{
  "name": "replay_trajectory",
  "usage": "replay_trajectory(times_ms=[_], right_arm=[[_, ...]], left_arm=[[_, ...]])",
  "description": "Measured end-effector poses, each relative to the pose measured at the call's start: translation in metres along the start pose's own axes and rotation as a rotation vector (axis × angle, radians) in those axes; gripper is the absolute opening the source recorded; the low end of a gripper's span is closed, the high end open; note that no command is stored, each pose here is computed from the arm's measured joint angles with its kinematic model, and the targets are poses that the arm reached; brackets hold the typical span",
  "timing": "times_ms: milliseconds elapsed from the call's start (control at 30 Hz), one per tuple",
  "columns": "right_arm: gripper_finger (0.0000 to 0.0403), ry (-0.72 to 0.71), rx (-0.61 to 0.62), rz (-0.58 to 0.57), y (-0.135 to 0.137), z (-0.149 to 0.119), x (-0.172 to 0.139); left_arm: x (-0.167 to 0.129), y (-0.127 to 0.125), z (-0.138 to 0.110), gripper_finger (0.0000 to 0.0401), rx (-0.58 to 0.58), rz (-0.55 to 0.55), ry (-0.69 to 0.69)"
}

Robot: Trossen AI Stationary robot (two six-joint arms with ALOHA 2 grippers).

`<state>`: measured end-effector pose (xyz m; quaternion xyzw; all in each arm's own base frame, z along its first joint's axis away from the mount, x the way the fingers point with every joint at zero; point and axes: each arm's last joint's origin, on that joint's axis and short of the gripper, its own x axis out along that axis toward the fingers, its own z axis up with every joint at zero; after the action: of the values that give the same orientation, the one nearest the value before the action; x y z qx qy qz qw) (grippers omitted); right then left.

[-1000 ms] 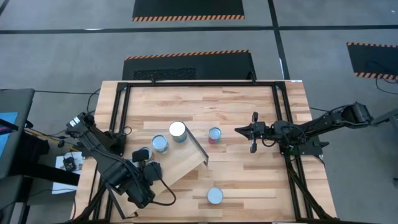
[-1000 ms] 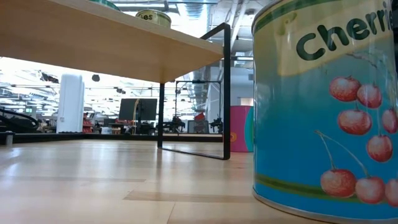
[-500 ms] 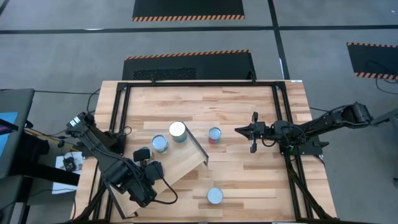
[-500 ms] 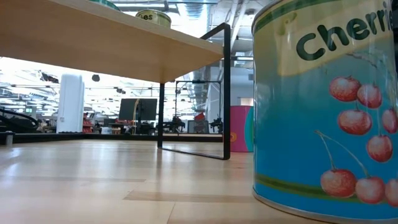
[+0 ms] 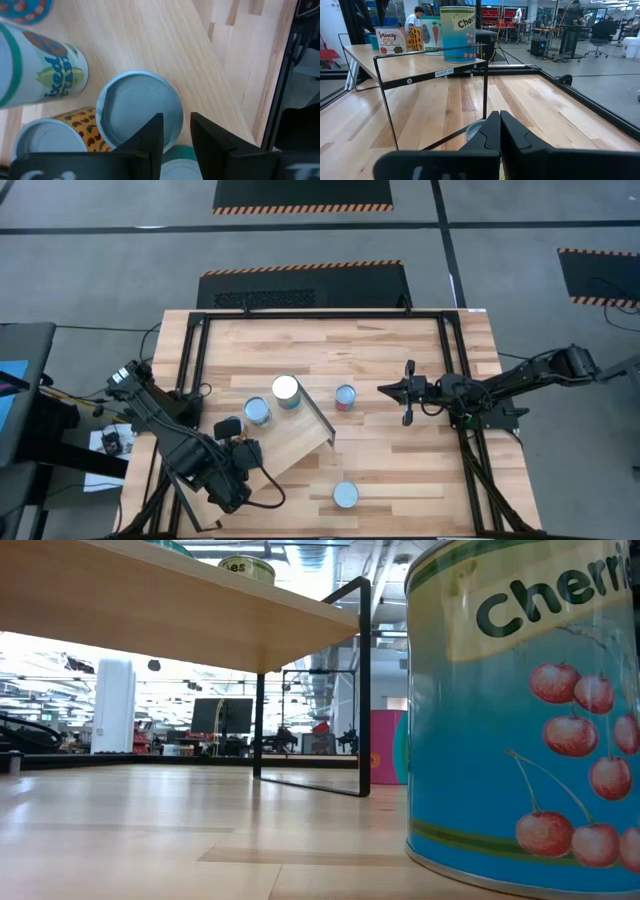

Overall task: Pick and place cans onto a shelf
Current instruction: Put the canned chicken soup on the shelf

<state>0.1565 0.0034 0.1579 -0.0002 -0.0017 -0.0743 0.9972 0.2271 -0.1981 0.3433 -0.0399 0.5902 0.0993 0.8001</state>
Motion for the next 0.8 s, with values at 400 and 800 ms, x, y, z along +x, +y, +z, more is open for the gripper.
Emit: replay_trajectory(times_ms=[400,800], right_arm=[[0.0013,0.001,0.0,0.0,0.0,0.0,0.0],[0.0012,0.019,-0.003,0.001,0.0,-0.002,0.0]], left_arm=[[-0.026,0.024,0.014,0.0065,0.084,-0.02,-0.188],[-0.041,0.126,0.001,0.0001,0.158,-0.169,-0.654]])
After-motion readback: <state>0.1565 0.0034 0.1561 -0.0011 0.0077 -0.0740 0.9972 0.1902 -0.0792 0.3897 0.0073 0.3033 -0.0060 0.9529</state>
